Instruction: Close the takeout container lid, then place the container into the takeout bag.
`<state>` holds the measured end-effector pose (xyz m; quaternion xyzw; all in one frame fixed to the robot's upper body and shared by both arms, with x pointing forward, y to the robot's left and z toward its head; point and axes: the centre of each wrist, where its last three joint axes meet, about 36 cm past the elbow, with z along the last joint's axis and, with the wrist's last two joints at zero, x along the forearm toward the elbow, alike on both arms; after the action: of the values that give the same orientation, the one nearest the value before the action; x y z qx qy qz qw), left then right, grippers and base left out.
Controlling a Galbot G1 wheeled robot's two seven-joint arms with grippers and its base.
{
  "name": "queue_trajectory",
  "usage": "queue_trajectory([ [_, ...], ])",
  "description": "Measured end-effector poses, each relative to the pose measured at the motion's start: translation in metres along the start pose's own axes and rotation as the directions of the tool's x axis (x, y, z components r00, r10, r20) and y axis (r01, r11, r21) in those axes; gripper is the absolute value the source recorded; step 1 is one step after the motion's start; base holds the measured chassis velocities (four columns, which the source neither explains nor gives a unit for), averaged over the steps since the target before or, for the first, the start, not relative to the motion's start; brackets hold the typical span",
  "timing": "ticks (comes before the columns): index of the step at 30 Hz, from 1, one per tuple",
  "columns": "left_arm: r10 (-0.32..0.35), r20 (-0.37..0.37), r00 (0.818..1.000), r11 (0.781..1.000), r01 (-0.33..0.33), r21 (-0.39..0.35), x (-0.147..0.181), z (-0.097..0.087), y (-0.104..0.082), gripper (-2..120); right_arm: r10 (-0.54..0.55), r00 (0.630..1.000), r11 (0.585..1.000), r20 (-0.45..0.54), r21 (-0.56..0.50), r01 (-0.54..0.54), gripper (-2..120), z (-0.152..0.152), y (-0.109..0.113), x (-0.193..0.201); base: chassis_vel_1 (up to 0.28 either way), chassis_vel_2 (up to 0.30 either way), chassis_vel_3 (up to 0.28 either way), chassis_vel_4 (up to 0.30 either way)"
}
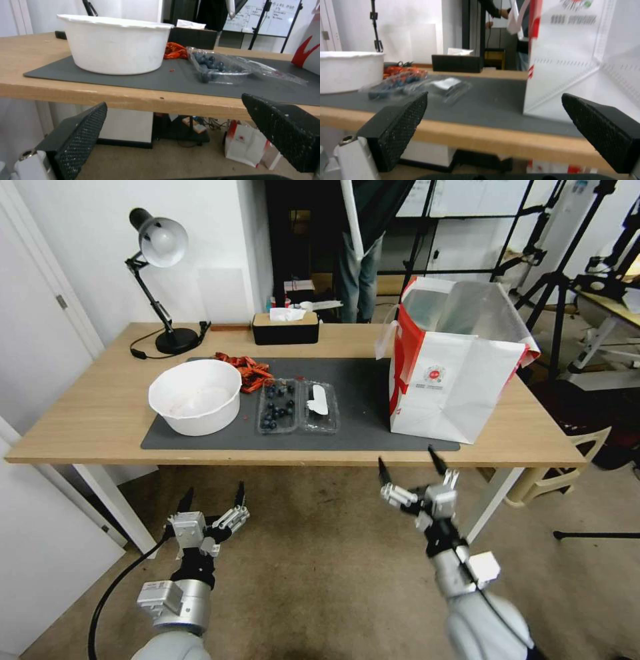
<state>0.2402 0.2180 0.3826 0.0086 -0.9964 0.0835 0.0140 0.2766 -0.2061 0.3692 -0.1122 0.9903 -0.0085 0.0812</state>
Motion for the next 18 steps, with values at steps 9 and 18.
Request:
queue_trajectory([
  [9,0.006,-0.001,1.000,1.000,-0.006,-0.005,0.000,0.003,0.002,100,-0.002,0.999,1.000,-0.039,-0.012,0.001,100,0.011,0.021,0.010,0.000,0.000,0.000,0.000],
  [18,0.013,0.000,1.000,1.000,-0.013,-0.013,-0.001,0.001,0.005,100,-0.047,0.997,0.983,-0.061,-0.181,0.036,100,0.007,0.043,-0.003,0.000,0.000,0.000,0.000],
])
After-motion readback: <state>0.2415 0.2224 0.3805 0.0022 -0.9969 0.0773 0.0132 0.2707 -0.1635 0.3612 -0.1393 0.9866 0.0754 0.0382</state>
